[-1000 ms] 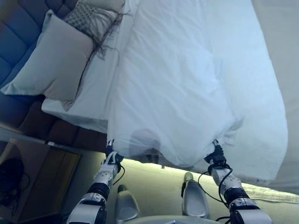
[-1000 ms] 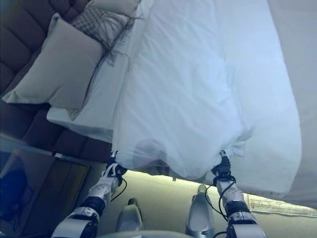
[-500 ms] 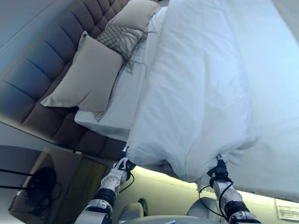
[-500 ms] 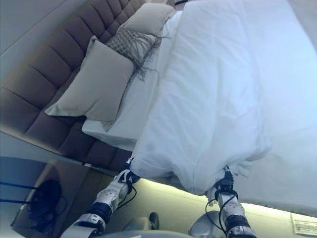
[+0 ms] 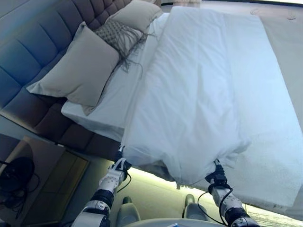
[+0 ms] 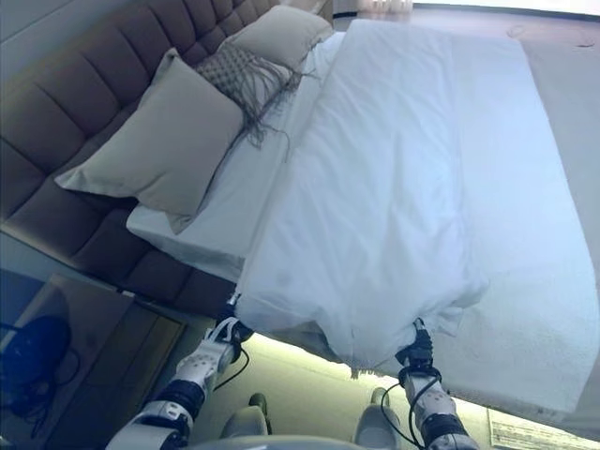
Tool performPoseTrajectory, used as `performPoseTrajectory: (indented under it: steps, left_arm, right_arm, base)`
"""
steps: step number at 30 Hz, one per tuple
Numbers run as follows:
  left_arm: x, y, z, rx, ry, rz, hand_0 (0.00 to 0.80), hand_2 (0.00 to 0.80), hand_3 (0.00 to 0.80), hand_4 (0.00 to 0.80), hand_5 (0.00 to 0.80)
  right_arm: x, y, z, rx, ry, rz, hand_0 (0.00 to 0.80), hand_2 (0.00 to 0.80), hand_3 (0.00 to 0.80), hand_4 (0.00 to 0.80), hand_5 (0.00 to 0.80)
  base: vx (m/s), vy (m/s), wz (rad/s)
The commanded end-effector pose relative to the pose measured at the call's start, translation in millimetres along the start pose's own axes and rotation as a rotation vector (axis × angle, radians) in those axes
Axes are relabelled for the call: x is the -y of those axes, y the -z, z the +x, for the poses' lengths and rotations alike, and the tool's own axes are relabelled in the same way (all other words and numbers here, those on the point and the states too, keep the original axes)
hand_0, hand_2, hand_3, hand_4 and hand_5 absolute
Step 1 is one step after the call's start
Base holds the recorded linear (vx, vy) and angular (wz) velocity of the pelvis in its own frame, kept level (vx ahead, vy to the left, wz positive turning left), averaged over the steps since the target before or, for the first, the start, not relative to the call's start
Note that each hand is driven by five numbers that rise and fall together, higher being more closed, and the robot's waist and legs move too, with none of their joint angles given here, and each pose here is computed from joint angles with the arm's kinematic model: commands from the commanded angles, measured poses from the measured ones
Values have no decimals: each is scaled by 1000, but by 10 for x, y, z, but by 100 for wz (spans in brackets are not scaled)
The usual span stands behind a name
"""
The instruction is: Make the bed neatly
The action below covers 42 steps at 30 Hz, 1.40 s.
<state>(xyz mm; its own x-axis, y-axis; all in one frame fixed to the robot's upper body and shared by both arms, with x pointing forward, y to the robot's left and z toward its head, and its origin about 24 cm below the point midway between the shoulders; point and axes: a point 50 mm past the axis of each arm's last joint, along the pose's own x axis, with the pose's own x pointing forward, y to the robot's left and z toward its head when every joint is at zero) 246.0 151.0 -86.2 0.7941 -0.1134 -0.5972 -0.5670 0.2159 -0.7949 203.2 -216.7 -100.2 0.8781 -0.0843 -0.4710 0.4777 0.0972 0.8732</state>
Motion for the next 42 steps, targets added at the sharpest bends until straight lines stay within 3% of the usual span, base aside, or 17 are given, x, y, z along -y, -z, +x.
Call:
performPoseTrajectory:
  steps: [1,5,12,21,26,33,37,42]
  left_arm:
    - [-60,-308,-96,104,50,-31,800,800,800,800,800]
    - [-199,-293,-149,80,9,-37,800,800,800,800,800]
    - [-70,-108,-77,-10,7,-11,800,800,800,800,800]
    - [-9,-312,-83,25,54,122,800,800,800,800,800]
    - [472,-338,107,118,156,170,800,800,800,800,800]
    - [720,-284,163,154,242,126,800,800,800,800,800]
    - [1196,-463,191,213,306,220,800,800,800,800,800]
    - [1493,-599,183,253,332,334,800,800,800,800,800]
  right_arm:
    - [-282,75,80,-43,-119,-81,800,800,800,800,800]
    - [-208,1,31,-33,-89,-100,800,800,800,800,800]
    - [-335,-106,89,43,-70,-121,800,800,800,800,800]
    - [-140,132,-5,-2,-36,4,800,800,800,800,800]
    - [-770,144,331,-40,-215,-96,800,800,800,800,800]
    - [-1074,-18,482,-65,-231,-243,800,800,800,800,800]
    - [-1321,26,554,-53,-322,-177,800,800,800,800,800]
    - [-1571,38,605,-49,-356,-216,800,800,800,800,800]
  base:
    - [176,286,-9]
    - [169,378,-28]
    - [69,512,-5]
    - [-52,105,-16]
    - [-406,36,12]
    - [-62,226,4]
    - [-208,33,7]
    - [-68,138,22]
